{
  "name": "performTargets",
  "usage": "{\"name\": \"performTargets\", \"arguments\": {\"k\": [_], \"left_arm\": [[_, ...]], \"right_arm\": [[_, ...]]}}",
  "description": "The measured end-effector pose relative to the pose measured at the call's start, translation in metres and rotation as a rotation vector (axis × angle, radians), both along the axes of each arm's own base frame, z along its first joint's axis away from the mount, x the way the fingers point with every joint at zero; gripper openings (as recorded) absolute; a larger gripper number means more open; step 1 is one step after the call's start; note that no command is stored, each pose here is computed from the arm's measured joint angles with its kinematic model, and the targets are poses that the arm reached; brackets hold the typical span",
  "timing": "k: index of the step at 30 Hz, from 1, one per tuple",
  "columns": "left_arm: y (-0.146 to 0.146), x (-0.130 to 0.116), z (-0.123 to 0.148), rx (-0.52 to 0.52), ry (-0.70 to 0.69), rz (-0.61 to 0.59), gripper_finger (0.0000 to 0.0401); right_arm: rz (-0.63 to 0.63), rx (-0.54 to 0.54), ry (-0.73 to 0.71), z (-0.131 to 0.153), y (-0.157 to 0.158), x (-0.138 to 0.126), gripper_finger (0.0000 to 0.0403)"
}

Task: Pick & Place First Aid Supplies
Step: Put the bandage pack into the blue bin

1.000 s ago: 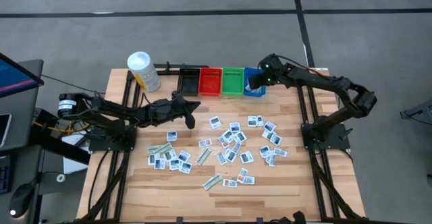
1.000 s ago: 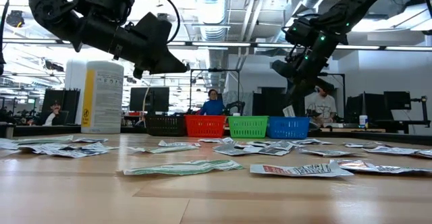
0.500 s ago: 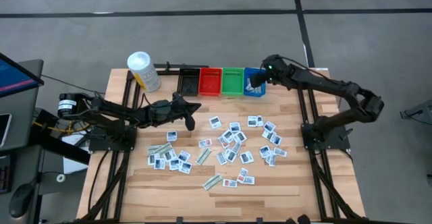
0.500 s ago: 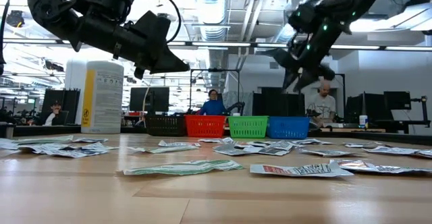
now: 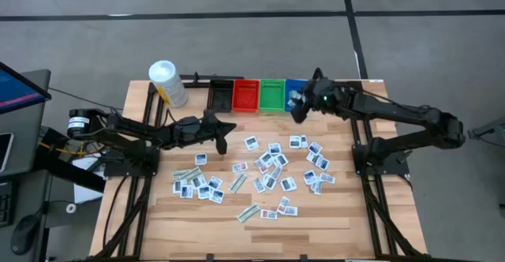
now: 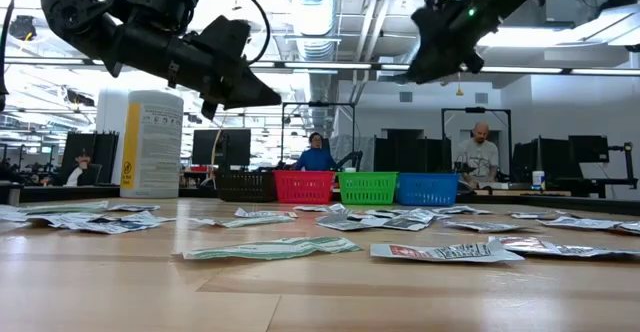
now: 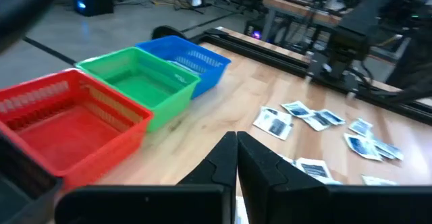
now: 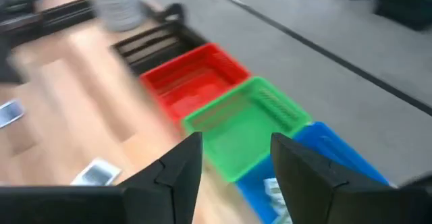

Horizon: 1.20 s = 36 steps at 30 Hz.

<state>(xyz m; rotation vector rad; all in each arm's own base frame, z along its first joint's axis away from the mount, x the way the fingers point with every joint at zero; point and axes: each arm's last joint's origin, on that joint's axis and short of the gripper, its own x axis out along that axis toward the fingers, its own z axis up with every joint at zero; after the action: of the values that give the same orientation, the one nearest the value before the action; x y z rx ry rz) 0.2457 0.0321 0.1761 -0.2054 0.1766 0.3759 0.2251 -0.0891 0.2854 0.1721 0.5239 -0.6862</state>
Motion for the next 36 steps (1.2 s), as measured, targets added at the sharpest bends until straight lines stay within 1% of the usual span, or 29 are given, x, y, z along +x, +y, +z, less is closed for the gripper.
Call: {"name": "performTargets", "arguments": {"k": [4,7,10,13,15,21,26,28,30,34,36], "left_arm": [[0.003,0.0,0.0,-0.033,-0.006,-0.07,0.0012],[0.004,0.0,0.0,-0.051,-0.009,-0.126,0.0012],[0.003,0.0,-0.001,-0.072,-0.006,-0.193,0.0012],[0.001,0.0,-0.002,-0.091,0.01,-0.254,0.0012],[0.0,0.0,-0.003,-0.105,0.015,-0.297,0.0012],[-0.005,-0.001,-0.006,-0.154,0.042,-0.436,0.0012],[-0.021,0.0,-0.006,-0.174,0.048,-0.567,0.0011],[-0.027,-0.001,-0.007,-0.185,0.07,-0.615,0.0012],[-0.033,-0.003,-0.008,-0.199,0.095,-0.659,0.0011],[-0.046,-0.014,-0.012,-0.212,0.124,-0.723,0.0011],[-0.053,-0.021,-0.013,-0.227,0.125,-0.747,0.0011]], "right_arm": [[0.1,-0.002,0.012,-0.001,0.022,0.007,0.0163],[0.193,-0.03,0.072,-0.007,0.036,0.015,0.0157],[0.254,-0.004,0.185,-0.023,0.049,0.022,0.0152],[0.272,0.044,0.224,-0.038,0.061,0.032,0.0145],[0.29,0.063,0.213,-0.044,0.071,0.04,0.014],[0.412,0.045,0.155,-0.061,0.105,0.067,0.0128],[0.485,0.049,0.171,-0.081,0.131,0.078,0.0121],[0.523,0.068,0.142,-0.084,0.143,0.084,0.0119],[0.567,0.069,0.146,-0.086,0.157,0.087,0.0117],[0.667,0.023,0.163,-0.088,0.183,0.098,0.0116],[0.714,-0.002,0.208,-0.097,0.195,0.101,0.0116]]}}
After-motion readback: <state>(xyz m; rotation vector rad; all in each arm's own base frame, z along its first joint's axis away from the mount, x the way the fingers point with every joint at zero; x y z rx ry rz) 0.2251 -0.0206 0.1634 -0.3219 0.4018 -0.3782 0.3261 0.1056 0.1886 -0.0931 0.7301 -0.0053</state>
